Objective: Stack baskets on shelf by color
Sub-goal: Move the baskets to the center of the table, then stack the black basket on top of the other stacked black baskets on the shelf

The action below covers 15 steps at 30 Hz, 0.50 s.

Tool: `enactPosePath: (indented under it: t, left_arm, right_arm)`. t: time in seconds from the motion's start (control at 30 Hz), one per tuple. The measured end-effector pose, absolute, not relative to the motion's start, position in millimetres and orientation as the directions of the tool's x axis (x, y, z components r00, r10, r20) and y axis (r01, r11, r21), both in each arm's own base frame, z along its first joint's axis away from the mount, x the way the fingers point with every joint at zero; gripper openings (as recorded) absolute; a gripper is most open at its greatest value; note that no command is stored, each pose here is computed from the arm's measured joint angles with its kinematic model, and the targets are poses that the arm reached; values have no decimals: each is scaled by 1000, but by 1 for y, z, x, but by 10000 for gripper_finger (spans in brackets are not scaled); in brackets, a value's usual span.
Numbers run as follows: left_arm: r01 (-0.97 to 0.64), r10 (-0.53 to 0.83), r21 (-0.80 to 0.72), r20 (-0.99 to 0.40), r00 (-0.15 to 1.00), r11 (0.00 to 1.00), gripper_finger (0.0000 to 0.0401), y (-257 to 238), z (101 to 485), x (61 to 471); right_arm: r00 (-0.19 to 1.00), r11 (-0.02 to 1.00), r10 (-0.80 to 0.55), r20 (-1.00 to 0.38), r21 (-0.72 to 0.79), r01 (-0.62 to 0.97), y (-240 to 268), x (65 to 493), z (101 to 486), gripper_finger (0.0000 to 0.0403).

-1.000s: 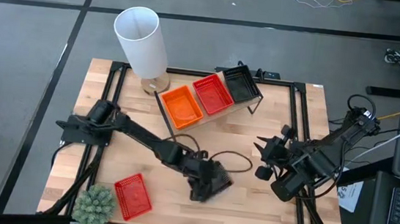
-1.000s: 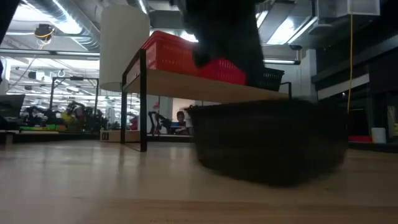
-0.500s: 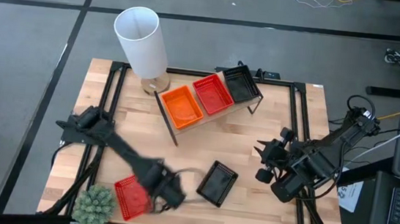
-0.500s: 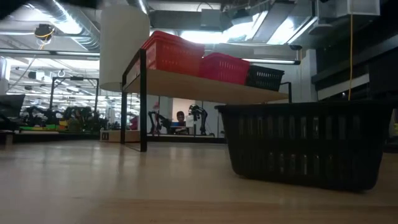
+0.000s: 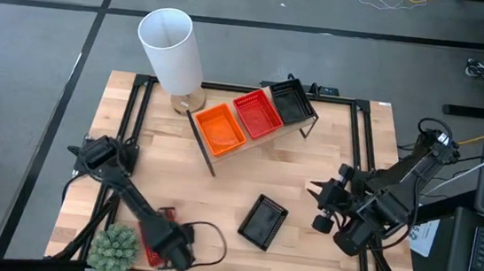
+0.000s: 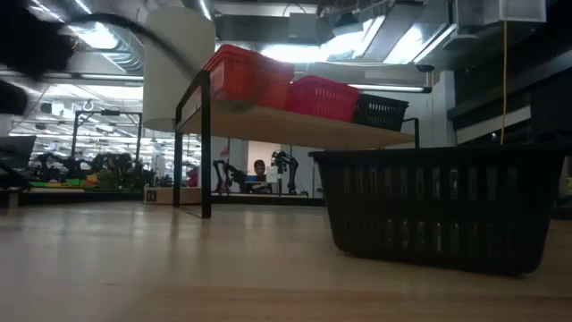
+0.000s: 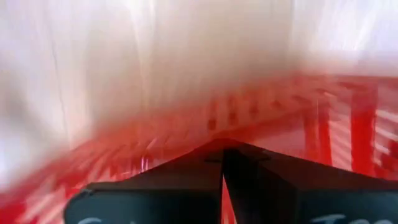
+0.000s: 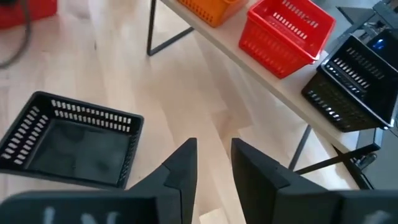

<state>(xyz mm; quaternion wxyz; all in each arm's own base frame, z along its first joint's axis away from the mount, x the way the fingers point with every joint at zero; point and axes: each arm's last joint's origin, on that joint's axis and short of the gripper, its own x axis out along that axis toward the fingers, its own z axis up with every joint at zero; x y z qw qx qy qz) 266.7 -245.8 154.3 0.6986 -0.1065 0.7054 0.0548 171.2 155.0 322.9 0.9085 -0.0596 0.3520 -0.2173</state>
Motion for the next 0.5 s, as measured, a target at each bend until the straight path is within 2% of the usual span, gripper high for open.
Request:
enactPosePath:
  t: [0.13,0.33,0.5]
  left_arm:
    - [-188,-22,-70,-969,245,980,0,-221,157,307]
    - [-54,25,0,-889,456,999,0,-168,171,363]
    - [-130,91,2,-726,681,992,0,-117,186,407]
  right_arm:
    - [666,903,-426,-612,-248,350,157,171,323,99]
    - [687,912,-404,-605,-202,358,160,174,324,99]
    - [693,914,-396,-602,-186,361,161,175,325,99]
